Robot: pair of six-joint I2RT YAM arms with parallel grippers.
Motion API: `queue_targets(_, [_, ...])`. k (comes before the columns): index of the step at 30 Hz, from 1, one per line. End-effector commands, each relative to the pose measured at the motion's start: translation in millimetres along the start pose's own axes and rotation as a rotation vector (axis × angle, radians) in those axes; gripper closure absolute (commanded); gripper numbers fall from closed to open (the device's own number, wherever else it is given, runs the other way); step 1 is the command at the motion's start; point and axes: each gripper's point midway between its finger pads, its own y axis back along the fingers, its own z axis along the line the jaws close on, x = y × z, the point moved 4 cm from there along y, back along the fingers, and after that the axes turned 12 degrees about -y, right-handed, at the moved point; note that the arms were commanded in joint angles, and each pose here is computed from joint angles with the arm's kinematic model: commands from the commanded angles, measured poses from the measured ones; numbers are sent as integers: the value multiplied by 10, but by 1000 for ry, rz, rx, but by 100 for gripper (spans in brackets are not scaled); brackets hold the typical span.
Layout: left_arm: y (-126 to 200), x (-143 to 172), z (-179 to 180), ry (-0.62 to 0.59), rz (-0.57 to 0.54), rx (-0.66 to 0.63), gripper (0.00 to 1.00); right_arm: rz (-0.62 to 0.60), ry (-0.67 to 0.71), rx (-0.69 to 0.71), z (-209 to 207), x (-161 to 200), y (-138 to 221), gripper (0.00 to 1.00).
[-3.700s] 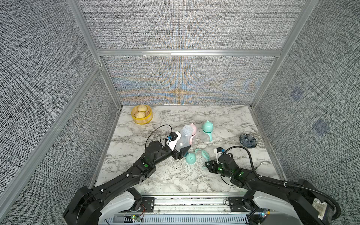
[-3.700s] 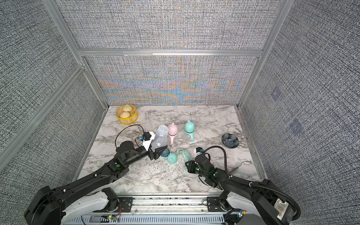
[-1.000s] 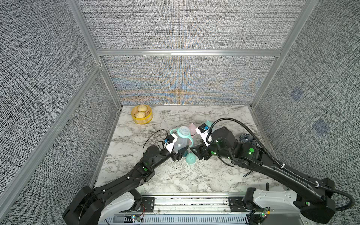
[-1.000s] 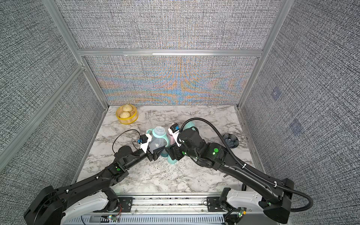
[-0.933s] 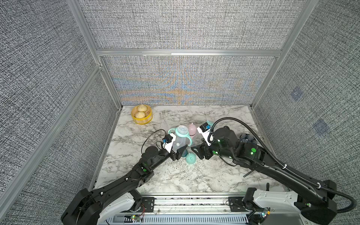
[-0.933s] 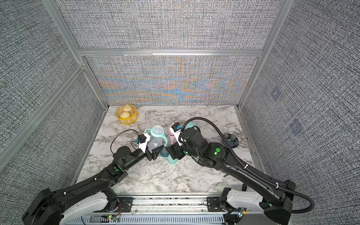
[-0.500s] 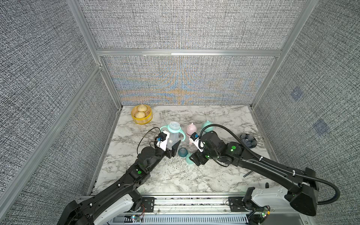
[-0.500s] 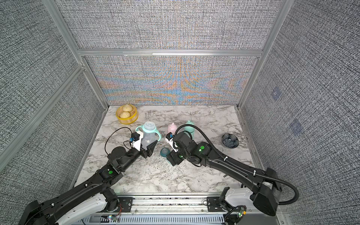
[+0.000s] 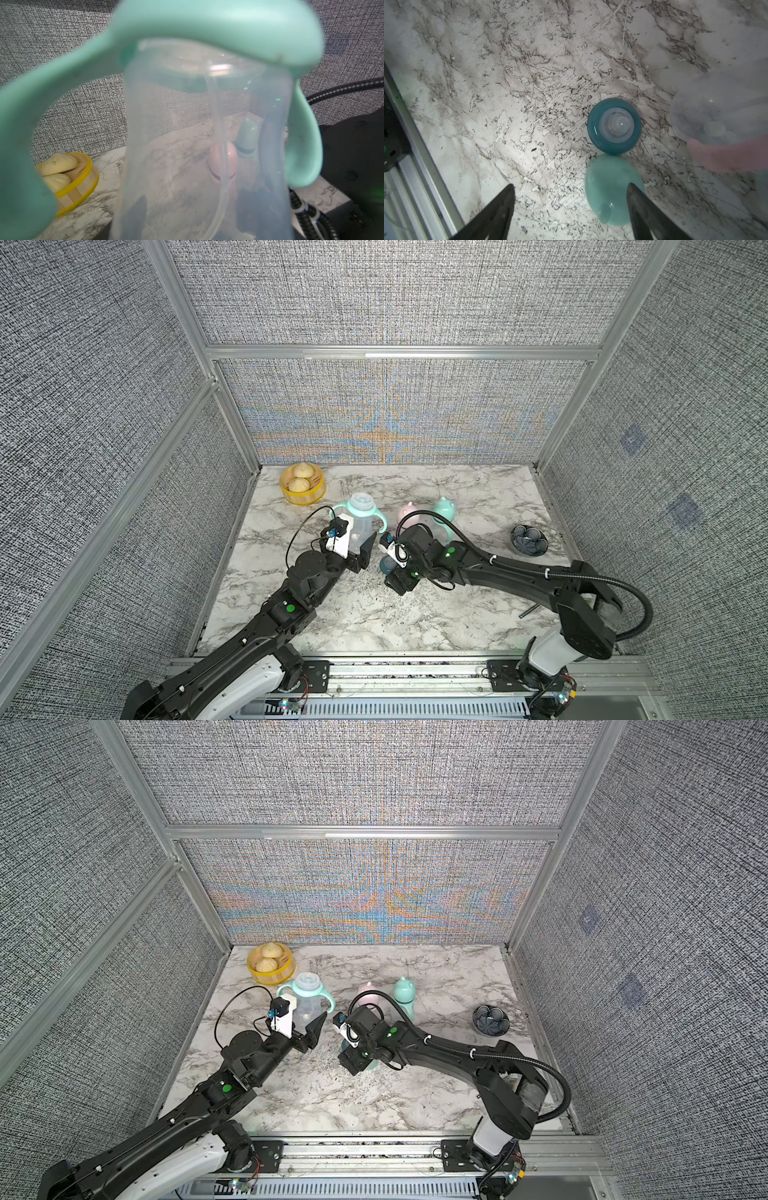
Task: Assemble the baby bottles
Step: Pick up the nipple from the center of the board.
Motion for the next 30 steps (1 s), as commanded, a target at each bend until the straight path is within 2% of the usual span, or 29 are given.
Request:
queue_targets(1, [19,-88,51,5,-22,-28,98,-70,45,13,1,-162,-111,15])
queue_targets(9, [58,-162,58,6,-35,-19,97,-92,44,105,-127,-246,-353,16])
queue_targets(20, [64,-176,16,6,-44,12,98,-34,35,157,-216,-197,-659,16])
queue_targets(23, [58,-166,12,7,-41,14,98,-21,41,146,-193,-187,-695,16])
queue_targets(30, [64,-156,18,9,-43,9,98,29,124,0,116,-63,-696,18])
